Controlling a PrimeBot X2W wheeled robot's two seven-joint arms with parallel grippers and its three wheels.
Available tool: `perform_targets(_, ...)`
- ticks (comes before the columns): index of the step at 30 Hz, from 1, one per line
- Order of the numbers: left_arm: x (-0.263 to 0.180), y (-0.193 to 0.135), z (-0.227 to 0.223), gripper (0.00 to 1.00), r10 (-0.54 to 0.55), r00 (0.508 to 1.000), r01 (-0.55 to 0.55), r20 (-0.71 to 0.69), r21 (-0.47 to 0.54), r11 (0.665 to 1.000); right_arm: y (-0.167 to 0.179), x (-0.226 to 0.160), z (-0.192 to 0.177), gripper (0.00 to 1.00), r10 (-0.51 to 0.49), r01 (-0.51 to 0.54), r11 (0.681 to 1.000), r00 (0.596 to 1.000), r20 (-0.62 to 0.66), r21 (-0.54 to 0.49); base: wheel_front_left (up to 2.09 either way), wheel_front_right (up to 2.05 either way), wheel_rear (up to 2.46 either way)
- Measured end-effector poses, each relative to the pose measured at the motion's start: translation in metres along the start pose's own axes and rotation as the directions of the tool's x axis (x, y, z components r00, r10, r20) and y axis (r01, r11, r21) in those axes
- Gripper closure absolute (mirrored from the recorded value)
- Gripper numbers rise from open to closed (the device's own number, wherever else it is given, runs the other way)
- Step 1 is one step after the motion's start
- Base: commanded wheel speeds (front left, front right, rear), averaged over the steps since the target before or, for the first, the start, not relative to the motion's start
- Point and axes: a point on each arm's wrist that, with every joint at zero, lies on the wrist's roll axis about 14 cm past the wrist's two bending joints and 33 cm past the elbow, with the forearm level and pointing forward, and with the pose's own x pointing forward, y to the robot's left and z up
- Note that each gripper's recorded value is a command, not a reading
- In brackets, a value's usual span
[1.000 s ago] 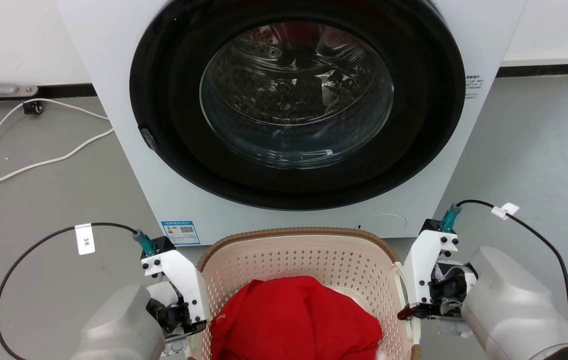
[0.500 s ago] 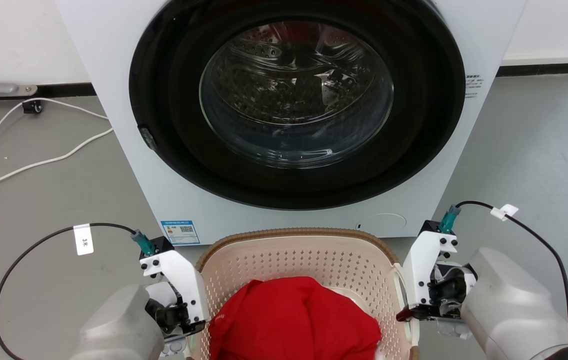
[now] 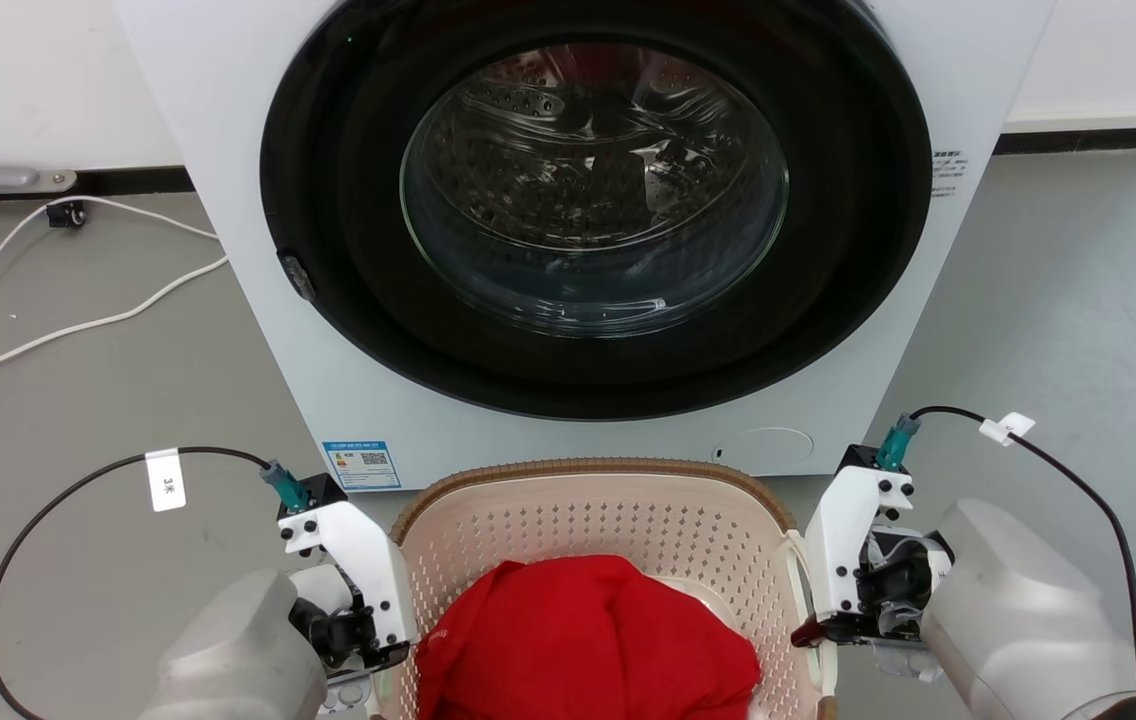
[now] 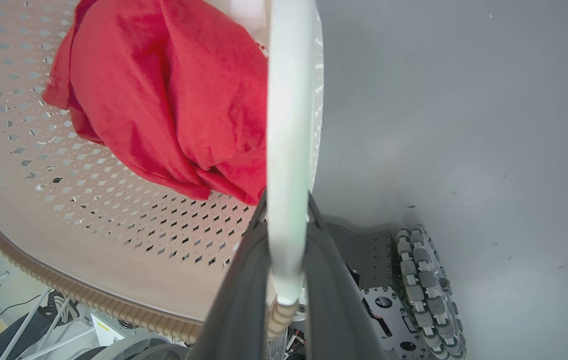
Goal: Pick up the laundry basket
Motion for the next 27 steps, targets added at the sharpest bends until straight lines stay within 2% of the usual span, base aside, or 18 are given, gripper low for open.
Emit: perform_targets(27, 0.0003, 0.0026, -0.0007, 1.0, 0.007, 1.0, -0.007, 0.003, 0.003, 1.0, 0.0008, 0.0016, -0.0027, 1.0, 0.004, -0.004, 1.0, 1.0, -0.008, 0.001, 0.0, 0.0, 0.0)
